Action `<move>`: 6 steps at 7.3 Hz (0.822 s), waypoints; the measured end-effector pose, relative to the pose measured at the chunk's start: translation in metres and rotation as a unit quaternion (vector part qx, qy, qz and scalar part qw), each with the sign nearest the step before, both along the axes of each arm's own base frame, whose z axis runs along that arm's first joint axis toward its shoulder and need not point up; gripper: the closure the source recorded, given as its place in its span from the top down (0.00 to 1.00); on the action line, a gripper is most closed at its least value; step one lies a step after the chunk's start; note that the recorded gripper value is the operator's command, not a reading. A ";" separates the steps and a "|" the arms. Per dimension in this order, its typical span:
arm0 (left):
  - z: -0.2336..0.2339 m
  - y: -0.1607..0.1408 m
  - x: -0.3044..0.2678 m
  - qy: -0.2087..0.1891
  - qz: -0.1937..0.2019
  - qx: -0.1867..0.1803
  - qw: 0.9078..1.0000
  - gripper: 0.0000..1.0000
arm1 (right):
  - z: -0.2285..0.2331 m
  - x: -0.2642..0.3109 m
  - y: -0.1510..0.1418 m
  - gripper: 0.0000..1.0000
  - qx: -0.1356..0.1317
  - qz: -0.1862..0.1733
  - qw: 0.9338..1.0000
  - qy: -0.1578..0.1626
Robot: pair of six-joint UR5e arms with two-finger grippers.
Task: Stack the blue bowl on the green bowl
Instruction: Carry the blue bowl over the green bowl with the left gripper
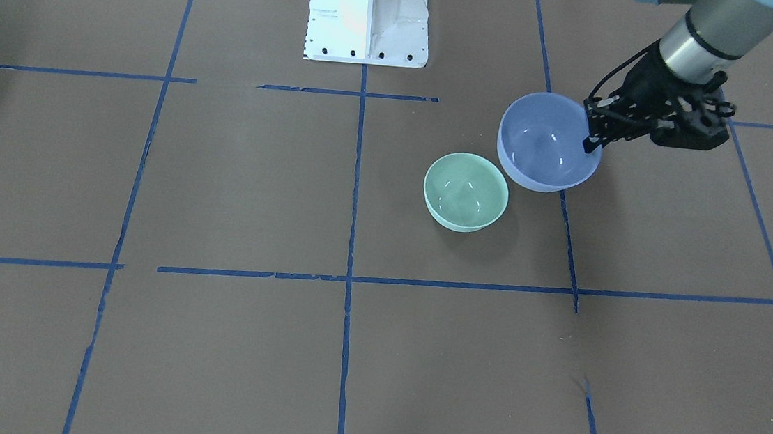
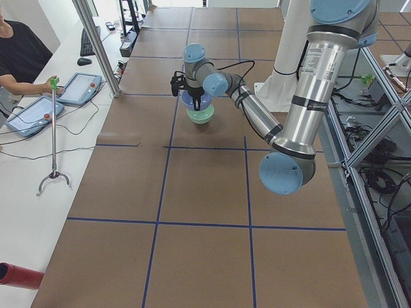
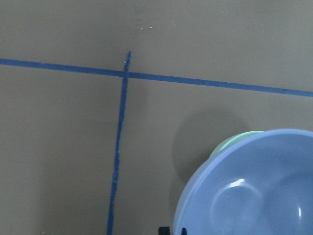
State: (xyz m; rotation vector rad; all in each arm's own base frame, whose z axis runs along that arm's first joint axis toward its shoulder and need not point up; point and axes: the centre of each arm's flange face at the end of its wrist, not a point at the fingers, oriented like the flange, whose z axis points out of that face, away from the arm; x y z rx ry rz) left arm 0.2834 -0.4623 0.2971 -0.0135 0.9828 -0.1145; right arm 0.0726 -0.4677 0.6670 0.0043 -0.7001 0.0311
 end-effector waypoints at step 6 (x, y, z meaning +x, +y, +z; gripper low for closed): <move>0.017 0.011 0.087 0.012 0.003 -0.017 1.000 0.00 | 0.000 0.000 0.000 1.00 0.000 0.000 1.000 0.000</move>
